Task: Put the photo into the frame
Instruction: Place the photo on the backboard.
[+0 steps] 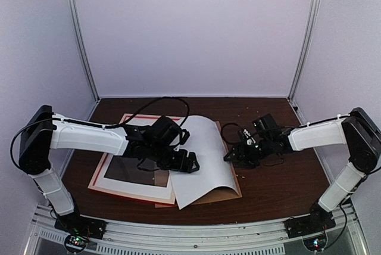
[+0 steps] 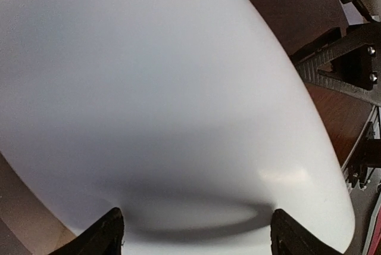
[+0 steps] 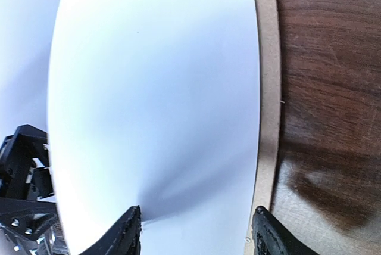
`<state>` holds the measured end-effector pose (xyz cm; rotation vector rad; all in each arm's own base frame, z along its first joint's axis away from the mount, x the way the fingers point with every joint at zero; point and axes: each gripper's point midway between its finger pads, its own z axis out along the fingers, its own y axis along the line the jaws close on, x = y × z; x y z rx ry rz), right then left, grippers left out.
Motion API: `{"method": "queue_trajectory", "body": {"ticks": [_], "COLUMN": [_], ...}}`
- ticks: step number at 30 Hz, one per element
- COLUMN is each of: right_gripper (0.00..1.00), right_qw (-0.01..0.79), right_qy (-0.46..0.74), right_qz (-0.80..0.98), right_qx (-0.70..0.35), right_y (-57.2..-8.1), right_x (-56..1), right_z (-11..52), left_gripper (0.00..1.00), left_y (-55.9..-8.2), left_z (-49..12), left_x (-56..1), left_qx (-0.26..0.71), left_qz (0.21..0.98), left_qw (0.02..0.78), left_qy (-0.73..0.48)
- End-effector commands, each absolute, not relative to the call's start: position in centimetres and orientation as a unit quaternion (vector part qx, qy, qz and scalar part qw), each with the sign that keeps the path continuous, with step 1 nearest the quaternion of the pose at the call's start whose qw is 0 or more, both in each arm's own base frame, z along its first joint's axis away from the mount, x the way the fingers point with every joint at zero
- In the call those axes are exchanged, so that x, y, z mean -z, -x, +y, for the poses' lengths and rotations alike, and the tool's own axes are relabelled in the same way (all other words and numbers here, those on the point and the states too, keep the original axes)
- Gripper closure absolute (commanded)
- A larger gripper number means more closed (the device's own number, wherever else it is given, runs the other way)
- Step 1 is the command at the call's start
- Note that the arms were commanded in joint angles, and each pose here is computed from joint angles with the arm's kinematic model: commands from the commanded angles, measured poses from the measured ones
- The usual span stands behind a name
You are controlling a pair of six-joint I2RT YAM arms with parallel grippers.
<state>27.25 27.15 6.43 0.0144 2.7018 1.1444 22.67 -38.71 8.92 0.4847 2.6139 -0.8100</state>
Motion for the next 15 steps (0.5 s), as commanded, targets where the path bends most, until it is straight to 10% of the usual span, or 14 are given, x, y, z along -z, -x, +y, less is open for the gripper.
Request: {"method": "queue_trajectory", "body": {"ticks": [1,15], "right_gripper": [0.37,0.37], "right_qw": [0.129,0.188], "right_qy": [0.004,0.052], "right_qz": [0.934,0.946], "right_qx": [-0.334,-0.258], "right_y": [-27.7,-28.7], "right_x": [-6.6,-9.3], "right_z": [26.3,25.3], "left_gripper": [0.14,0.02], "left_y": [-23.4,-25.6], "left_z": [-36.7,-28.9], "left_x": [-9.6,-11.1], "left_qx": [0.275,0.257], "left_qz": [0.928,0.939], "left_qw": [0.197,0.196], "left_qy": [-0.155,-0.118]}}
